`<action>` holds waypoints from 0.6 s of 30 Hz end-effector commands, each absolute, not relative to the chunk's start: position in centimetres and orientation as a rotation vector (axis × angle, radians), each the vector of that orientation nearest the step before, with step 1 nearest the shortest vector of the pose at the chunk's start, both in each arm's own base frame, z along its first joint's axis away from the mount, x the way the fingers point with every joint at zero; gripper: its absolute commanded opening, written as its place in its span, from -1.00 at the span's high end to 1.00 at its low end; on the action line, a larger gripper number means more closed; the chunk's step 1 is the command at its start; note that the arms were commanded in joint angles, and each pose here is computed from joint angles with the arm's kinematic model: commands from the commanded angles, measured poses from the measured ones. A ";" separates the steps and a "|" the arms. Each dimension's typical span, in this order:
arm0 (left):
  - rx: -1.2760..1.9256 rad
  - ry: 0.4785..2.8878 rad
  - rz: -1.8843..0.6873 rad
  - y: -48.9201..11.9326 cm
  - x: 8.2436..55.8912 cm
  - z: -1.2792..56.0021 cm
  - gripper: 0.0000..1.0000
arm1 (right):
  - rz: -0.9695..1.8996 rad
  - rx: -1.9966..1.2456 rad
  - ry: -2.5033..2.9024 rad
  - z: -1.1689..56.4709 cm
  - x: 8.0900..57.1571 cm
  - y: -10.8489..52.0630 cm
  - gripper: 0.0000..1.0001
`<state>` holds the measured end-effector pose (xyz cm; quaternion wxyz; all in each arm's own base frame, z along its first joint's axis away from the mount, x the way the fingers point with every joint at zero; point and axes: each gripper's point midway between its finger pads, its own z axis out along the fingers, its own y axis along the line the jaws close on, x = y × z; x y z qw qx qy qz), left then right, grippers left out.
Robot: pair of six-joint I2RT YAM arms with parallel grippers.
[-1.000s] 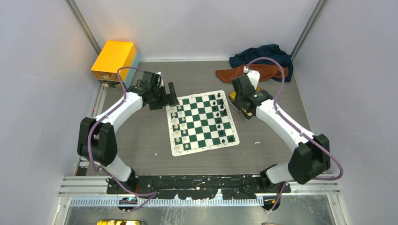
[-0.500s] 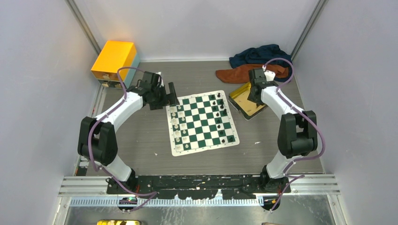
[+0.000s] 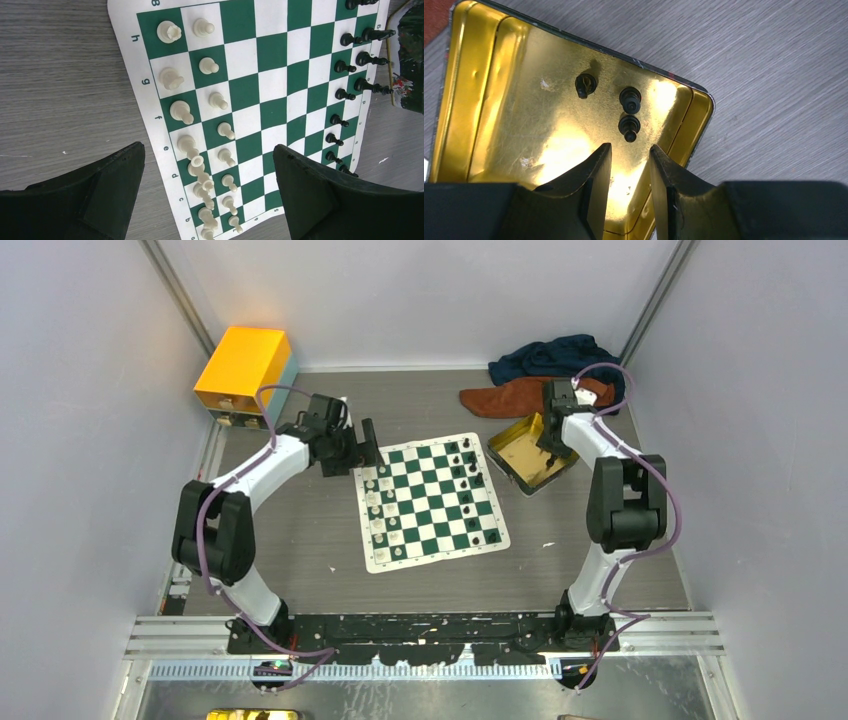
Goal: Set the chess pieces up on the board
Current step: Pick up the chess piece from the storage box.
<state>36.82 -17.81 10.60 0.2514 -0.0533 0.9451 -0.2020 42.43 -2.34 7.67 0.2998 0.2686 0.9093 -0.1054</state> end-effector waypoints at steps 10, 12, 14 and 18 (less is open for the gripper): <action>-0.118 2.505 -0.582 -18.8 39.0 12.1 -0.99 | -0.241 0.758 2.378 7.1 45.6 -3.1 0.20; -0.119 2.506 -0.581 -18.8 39.1 12.1 -0.99 | -0.242 0.761 2.382 6.8 45.7 -3.2 0.21; -0.120 2.510 -0.579 -18.8 39.1 11.9 -0.99 | -0.239 0.761 2.385 6.6 45.8 -3.2 0.21; -0.124 2.515 -0.576 -18.8 39.2 11.7 -0.99 | -0.234 0.766 2.399 6.1 45.9 -3.3 0.26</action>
